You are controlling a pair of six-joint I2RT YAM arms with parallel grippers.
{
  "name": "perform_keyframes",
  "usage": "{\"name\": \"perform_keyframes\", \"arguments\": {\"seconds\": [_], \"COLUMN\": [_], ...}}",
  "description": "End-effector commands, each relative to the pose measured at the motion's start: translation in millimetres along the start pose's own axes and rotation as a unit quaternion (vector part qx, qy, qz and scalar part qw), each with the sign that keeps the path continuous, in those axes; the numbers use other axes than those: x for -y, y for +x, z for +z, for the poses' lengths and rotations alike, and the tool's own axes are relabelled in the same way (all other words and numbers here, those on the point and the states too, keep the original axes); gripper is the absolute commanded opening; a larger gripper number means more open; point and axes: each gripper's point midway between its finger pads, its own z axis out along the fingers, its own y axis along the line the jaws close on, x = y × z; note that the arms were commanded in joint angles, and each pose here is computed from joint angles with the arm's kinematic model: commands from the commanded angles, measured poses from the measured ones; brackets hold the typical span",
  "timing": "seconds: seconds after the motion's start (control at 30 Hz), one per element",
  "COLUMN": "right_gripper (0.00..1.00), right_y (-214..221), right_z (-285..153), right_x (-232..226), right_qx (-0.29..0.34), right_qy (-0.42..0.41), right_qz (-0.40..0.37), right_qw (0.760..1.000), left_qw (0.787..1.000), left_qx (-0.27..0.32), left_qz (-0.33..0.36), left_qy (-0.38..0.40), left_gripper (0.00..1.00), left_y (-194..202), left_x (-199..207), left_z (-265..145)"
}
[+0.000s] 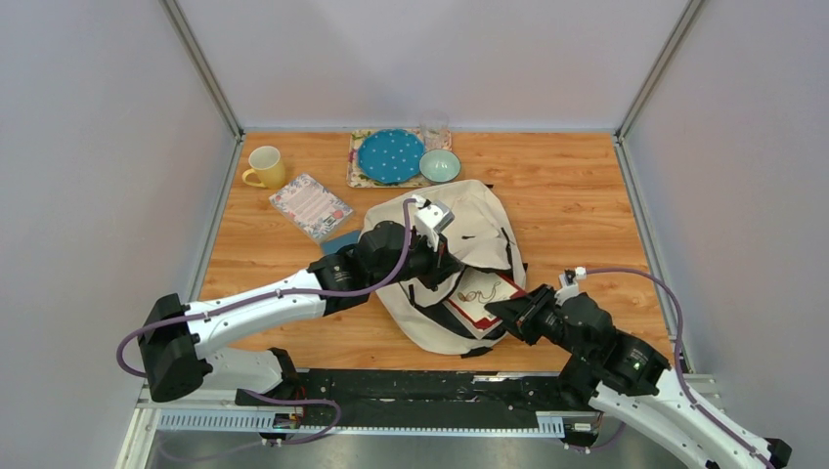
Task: Pack the student bag
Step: Place the book in the student bag.
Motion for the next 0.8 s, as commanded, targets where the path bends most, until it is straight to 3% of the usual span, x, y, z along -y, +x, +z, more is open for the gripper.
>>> {"name": "perform_keyframes", "arguments": {"seconds": [0.0,0.47,0.77], "right_gripper": [0.00,0.00,0.00], "right_y": [-1.0,2.4,-22.5], "right_z": [0.4,18.0,35.3], "right_x": [-34.1,-27.1,-28.5], "right_qx": [0.003,-0.001,0.072], "right_qy": [-0.060,-0.054,-0.081], "right_qz": [0.014,0.019,0.035], "right_qw": [0.998,0.998,0.993], "left_qw": [0.993,0.990,0.989], "left_qx": [0.100,0.122,0.122], "left_qz": [0.011,0.019,0.011], "left_qy": [0.063,0.072,0.077], "left_gripper": [0.00,0.00,0.00], "left_y": [-64.1,-76.6,-74.1], "left_x": [34.7,39.7,40.9], "left_z": [-20.7,-27.8,-27.5]}}
